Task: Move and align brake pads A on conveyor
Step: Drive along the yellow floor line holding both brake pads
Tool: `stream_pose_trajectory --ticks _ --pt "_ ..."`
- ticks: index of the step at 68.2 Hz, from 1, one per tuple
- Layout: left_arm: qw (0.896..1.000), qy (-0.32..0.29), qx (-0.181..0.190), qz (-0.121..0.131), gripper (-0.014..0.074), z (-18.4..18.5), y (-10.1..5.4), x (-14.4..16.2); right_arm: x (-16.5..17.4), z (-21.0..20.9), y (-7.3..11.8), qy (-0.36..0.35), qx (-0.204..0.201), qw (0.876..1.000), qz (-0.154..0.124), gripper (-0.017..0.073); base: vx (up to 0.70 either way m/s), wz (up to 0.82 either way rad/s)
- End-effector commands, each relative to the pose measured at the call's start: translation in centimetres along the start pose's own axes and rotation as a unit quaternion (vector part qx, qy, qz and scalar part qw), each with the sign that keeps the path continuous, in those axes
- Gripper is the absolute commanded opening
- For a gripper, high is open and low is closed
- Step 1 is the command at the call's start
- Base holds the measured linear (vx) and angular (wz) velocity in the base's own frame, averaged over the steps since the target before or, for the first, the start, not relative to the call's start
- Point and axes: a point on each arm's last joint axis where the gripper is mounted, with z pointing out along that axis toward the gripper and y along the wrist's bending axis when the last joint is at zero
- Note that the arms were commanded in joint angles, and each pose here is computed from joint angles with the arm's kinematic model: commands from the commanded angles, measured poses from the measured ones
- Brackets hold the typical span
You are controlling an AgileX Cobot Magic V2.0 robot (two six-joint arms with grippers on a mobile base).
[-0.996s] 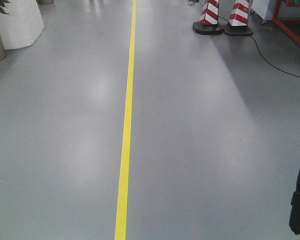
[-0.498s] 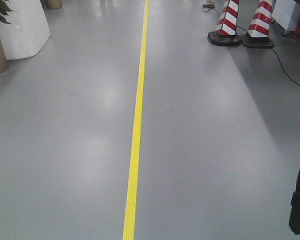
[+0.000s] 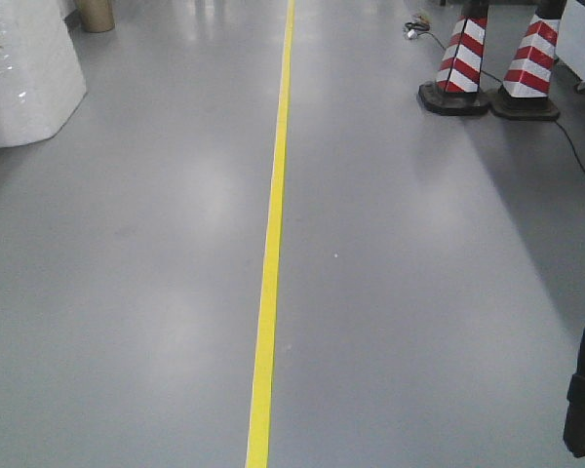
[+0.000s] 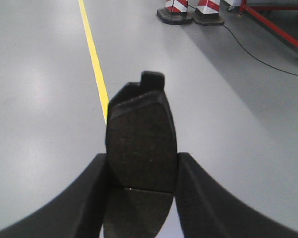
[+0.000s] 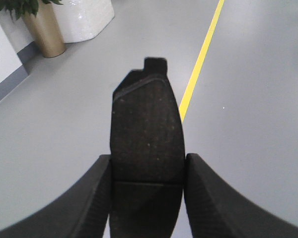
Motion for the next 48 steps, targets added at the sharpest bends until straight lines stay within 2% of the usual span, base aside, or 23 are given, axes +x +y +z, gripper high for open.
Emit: stream_pose_trajectory --ticks 1,48 --pt "0.998 -0.054 0.013 -0.002 -0.0006 -0.39 -0.29 -1.59 -1.54 -0.43 0.27 -0.049 -0.010 0.999 -0.011 -0.0004 0.73 -0.07" --pt "0.998 -0.054 0.013 -0.002 -0.0006 -0.39 -0.29 -1.59 -1.50 -0.43 0.26 -0.047 -0.009 0.999 -0.011 -0.0004 0.75 -0.08"
